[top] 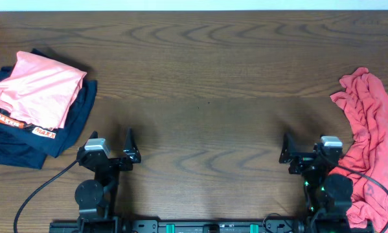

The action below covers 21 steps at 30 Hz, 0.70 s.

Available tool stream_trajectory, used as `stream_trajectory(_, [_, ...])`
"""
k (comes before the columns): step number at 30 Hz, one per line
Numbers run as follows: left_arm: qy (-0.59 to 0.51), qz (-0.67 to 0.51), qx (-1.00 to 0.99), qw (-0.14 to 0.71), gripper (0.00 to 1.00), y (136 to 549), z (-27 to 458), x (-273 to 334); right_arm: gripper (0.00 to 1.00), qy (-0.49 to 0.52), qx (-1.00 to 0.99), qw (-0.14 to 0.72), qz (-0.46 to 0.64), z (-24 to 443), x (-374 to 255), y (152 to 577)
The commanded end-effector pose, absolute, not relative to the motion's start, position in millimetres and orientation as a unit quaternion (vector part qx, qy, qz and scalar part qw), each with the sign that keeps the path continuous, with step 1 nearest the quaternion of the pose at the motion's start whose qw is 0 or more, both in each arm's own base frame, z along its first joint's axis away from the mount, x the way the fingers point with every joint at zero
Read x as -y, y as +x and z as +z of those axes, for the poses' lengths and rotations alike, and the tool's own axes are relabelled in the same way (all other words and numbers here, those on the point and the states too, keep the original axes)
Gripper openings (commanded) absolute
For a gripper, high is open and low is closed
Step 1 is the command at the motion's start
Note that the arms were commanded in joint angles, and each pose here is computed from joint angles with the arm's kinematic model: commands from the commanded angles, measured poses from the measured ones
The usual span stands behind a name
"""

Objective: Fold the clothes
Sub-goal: 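Reach the right gripper to the crumpled coral t-shirt and grasp it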

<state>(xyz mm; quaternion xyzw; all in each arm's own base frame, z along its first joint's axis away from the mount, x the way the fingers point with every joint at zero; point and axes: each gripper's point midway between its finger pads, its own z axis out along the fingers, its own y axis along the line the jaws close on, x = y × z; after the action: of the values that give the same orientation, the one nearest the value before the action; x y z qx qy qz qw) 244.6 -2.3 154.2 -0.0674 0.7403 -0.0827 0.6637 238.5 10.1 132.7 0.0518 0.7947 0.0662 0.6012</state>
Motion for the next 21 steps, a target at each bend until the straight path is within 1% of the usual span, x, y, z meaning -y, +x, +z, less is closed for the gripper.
stream_trajectory(1, [-0.064, -0.129, -0.762, 0.631, 0.98, 243, 141, 16, 0.99, 0.058, -0.806, 0.587, 0.039, 148, -1, 236])
stream_trajectory(5, [-0.067, -0.164, -0.787, 0.591, 0.98, 243, 143, 27, 0.99, 0.068, -0.836, 0.543, 0.021, 161, 4, 237])
stream_trajectory(9, [-0.084, -0.17, -0.826, 0.532, 0.98, 243, 148, 28, 0.99, 0.089, -0.882, 0.463, 0.007, 161, 10, 235])
stream_trajectory(15, [-0.107, -0.169, -0.889, 0.412, 0.98, 244, 163, 31, 0.99, 0.124, -0.948, 0.29, -0.044, 149, 23, 227])
stream_trajectory(19, [-0.124, -0.162, -0.921, 0.331, 0.98, 240, 164, 31, 0.99, 0.118, -0.967, 0.222, -0.041, 134, 19, 234])
stream_trajectory(21, [-0.129, -0.16, -0.932, 0.3, 0.98, 239, 163, 31, 0.99, 0.126, -0.973, 0.184, -0.059, 119, 24, 229])
